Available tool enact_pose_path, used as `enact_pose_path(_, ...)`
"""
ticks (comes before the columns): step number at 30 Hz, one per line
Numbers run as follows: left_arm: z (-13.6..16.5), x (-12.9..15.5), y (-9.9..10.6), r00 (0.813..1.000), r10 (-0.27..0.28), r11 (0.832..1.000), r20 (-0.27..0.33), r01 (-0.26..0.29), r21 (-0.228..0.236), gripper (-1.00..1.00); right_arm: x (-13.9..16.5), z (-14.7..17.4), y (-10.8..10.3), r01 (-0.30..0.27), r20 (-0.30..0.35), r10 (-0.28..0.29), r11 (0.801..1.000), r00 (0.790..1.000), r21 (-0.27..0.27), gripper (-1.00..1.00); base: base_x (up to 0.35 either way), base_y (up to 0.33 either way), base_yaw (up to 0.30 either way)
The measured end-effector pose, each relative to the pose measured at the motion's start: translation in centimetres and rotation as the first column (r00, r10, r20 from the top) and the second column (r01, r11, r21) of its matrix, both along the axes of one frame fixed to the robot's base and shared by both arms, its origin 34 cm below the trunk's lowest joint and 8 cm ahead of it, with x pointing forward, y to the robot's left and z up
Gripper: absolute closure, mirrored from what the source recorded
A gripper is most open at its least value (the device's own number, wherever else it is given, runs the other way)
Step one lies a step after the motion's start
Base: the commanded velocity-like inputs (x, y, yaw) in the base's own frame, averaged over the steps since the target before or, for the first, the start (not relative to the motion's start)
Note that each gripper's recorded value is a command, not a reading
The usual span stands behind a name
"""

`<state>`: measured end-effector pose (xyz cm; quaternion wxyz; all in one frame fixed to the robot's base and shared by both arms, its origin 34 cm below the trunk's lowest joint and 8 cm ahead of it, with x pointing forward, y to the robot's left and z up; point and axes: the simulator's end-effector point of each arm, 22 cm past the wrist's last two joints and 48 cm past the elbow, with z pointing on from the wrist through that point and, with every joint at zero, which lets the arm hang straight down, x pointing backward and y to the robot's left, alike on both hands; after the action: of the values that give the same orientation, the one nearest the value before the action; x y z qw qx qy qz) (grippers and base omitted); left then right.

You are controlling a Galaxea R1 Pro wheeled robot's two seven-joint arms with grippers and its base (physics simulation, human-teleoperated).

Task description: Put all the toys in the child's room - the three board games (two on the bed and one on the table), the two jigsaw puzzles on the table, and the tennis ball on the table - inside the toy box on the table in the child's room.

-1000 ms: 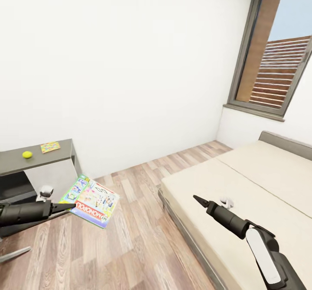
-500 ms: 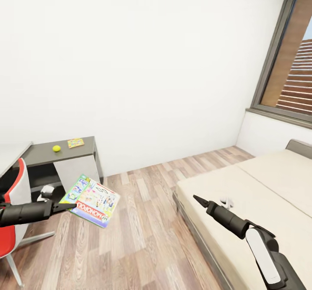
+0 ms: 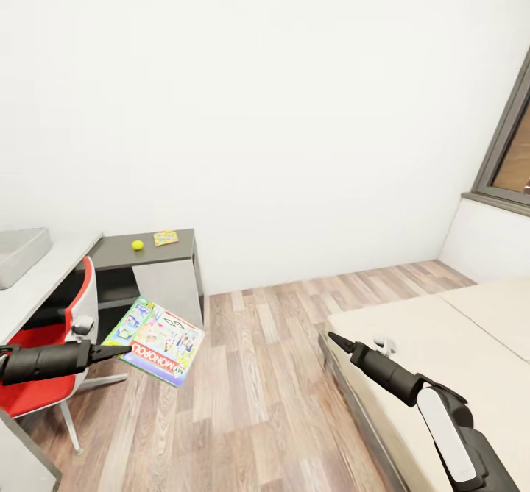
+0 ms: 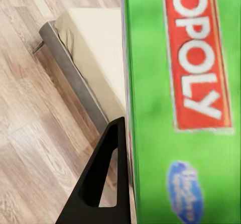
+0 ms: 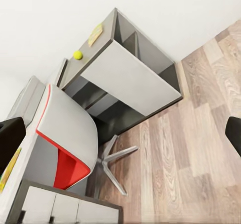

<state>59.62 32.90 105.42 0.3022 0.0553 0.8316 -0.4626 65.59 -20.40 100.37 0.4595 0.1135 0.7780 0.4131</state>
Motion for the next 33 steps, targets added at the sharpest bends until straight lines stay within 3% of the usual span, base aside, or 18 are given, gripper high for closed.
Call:
enact_pose_path(13,0.8,-0.3,-0.1,1.000,0.008,1.000,-0.001,-0.008,0.016,1.00,-0.5,1.3,0.0,0.000,0.002,0.000,1.000,1.000,0.000,-1.00,0.000,0.000,0.279)
enact_pose_path(18,-0.8,0.7,0.5,0.997,0.071,0.992,-0.017,-0.069,0.101,1.00,-0.6,1.8,-0.1,0.001,0.004,-0.001,1.000,1.000,-0.001,-1.00,0.000,0.000,0.279)
enact_pose_path(21,-3.1,1.8,0.0,0.990,0.136,0.976,-0.036,-0.127,0.176,1.00,-0.7,2.1,-0.1,0.001,0.005,-0.001,1.000,1.000,-0.001,-1.00,0.000,0.000,0.279)
enact_pose_path(25,-6.3,2.9,-0.2,0.970,0.235,0.932,-0.058,-0.208,0.296,1.00,-0.9,2.3,-0.2,0.002,0.004,-0.002,1.000,1.000,-0.001,-1.00,0.000,0.000,0.279)
enact_pose_path(27,-8.6,3.4,0.5,0.947,0.314,0.876,-0.064,-0.263,0.403,1.00,-1.0,2.4,-0.2,0.003,0.002,-0.003,1.000,1.000,-0.002,-1.00,0.000,0.000,0.279)
enact_pose_path(30,-10.0,3.5,0.3,0.926,0.371,0.835,-0.072,-0.298,0.463,1.00,-1.1,2.6,-0.2,0.004,0.001,-0.004,1.000,1.000,-0.001,-1.00,0.000,0.000,0.279)
enact_pose_path(33,-10.2,3.5,0.4,0.917,0.392,0.817,-0.072,-0.311,0.485,1.00,-1.3,2.9,-0.3,0.005,0.002,-0.005,1.000,1.000,-0.003,-1.00,0.000,0.000,0.279)
